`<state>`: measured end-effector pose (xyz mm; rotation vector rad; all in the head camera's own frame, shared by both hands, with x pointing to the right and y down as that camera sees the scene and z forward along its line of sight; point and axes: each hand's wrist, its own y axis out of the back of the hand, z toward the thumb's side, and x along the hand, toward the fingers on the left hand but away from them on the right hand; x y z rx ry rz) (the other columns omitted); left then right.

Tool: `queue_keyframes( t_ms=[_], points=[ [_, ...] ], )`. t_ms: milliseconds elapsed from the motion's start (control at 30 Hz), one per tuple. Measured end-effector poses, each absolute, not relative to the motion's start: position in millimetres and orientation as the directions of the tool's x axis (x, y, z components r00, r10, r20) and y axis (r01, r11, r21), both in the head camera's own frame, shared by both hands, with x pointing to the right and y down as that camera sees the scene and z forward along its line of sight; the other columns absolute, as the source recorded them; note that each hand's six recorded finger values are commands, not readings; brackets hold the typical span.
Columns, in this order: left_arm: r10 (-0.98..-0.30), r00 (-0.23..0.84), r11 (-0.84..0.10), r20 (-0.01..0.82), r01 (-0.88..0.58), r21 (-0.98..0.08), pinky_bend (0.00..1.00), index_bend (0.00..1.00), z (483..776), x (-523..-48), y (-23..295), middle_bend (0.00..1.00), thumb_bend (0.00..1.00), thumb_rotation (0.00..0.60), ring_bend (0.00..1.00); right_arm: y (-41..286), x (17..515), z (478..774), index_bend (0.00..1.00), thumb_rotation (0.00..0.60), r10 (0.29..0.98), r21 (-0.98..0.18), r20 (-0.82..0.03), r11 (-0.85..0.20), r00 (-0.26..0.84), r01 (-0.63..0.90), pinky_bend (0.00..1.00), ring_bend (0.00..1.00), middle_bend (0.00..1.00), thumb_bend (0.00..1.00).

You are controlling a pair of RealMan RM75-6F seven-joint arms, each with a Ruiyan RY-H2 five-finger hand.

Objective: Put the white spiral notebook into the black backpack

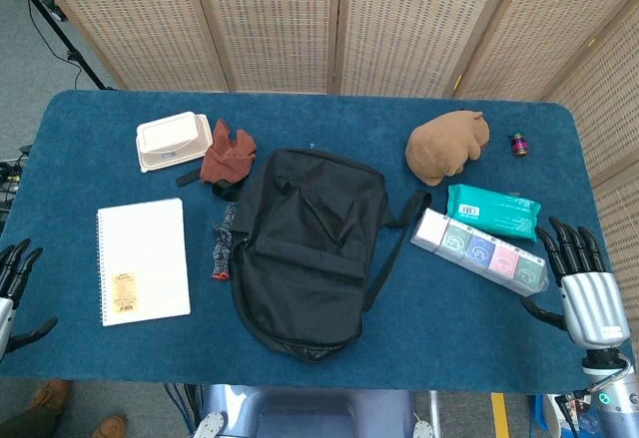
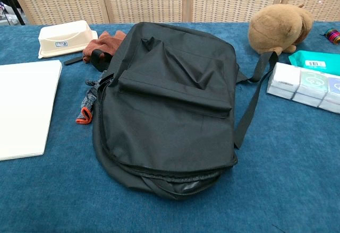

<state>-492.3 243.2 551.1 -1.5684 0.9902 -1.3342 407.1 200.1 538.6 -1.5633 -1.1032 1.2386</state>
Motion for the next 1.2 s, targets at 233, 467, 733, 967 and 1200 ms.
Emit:
queue_keyframes(
  t_ms=[233, 467, 733, 967, 1200],
  points=[
    [-0.924, 0.140, -0.364, 0.357, -0.028, -0.931, 0.00, 0.00, 562, -491, 245, 0.00, 0.00, 0.600, 0.00, 201, 407, 538, 0.00, 0.600, 0.960, -0.953, -0.250, -0.267, 0.128, 0.144, 0.00, 0.00, 0.00, 0.00],
    [-0.901, 0.182, -0.395, 0.393, 0.024, -0.918, 0.00, 0.00, 581, -494, 246, 0.00, 0.00, 0.600, 0.00, 200, 407, 537, 0.00, 0.600, 0.961, -0.951, -0.249, -0.267, 0.121, 0.158, 0.00, 0.00, 0.00, 0.00],
    [-0.849, 0.220, -0.463, 0.481, 0.132, -0.876, 0.00, 0.00, 618, -511, 254, 0.00, 0.00, 0.600, 0.00, 199, 408, 541, 0.00, 0.600, 0.958, -0.946, -0.264, -0.280, 0.112, 0.165, 0.00, 0.00, 0.00, 0.00],
    [-0.784, 0.283, -0.524, 0.552, 0.175, -0.834, 0.00, 0.00, 652, -503, 272, 0.00, 0.00, 0.600, 0.00, 199, 406, 545, 0.00, 0.600, 0.954, -0.941, -0.277, -0.294, 0.116, 0.166, 0.00, 0.00, 0.00, 0.00],
    [-0.763, 0.335, -0.532, 0.554, 0.163, -0.831, 0.00, 0.00, 665, -482, 277, 0.00, 0.00, 0.600, 0.00, 198, 407, 544, 0.00, 0.600, 0.954, -0.940, -0.277, -0.294, 0.115, 0.173, 0.00, 0.00, 0.00, 0.00]
  ],
)
